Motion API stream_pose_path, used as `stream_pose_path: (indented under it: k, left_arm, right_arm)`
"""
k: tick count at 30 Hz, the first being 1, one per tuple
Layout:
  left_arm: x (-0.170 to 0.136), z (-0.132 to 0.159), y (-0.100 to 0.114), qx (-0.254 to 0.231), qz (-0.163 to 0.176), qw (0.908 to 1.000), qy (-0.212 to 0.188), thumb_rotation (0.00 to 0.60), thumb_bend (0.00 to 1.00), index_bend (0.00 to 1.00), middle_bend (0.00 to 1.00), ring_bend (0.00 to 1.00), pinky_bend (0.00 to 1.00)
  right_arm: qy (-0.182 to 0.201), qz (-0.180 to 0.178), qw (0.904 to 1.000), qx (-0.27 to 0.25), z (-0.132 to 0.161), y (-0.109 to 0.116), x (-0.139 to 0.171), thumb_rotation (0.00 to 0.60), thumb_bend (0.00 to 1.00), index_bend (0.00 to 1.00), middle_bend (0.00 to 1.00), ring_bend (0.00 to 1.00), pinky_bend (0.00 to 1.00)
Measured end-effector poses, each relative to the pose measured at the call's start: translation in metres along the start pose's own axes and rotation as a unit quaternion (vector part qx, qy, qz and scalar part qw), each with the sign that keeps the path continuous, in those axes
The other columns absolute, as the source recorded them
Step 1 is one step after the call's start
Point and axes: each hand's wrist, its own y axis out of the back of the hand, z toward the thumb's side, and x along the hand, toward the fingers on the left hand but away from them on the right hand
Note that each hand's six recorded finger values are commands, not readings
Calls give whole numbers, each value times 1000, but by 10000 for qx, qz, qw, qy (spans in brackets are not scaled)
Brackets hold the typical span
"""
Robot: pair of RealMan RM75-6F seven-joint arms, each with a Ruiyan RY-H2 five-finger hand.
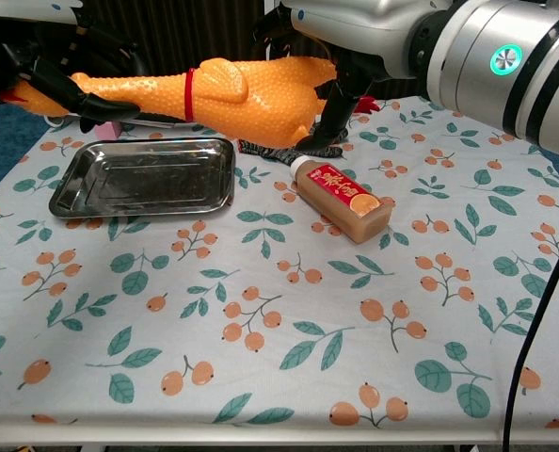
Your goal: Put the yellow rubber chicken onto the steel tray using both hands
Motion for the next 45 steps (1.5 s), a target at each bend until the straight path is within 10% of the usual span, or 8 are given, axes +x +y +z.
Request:
stream_pose_path:
  k: [9, 17, 20, 29, 38, 45]
  left_arm:
    - [-2, 4, -2, 147, 53, 9999, -72, 600, 615, 763, 743, 662, 658]
    - [-1, 4, -2, 161, 73, 9998, -70, 600, 615, 763, 743, 662, 658]
    - [-2, 4, -3, 162, 76, 9998, -81, 600, 615, 763, 743, 662, 659]
    - [0, 4, -2, 118, 94, 9999, -49, 600, 614, 763, 744, 662, 658]
    - [2, 0, 2, 74, 121, 9999, 25, 600, 615, 763, 744, 662, 658]
    - [2, 1, 1, 76, 123, 9999, 22, 600, 615, 763, 744, 662, 658]
  right_arm:
    - [97, -113, 9999, 33, 11, -3, -3, 600, 456, 926, 842, 524, 205]
    - [159, -71, 9998, 34, 12, -6, 1, 600, 555, 998, 939, 630, 244]
    - [147, -102, 9998, -66, 10, -4, 1, 600, 456, 886, 838, 549, 227]
    - [34, -82, 9999, 125, 1, -1, 4, 600, 12, 41, 202, 165, 151]
    - [58, -1, 10000, 53, 3, 0, 5, 600, 0, 0, 104, 115, 138]
    - [69, -63, 10000, -11, 5, 1, 2, 600, 20, 50, 234, 131, 135]
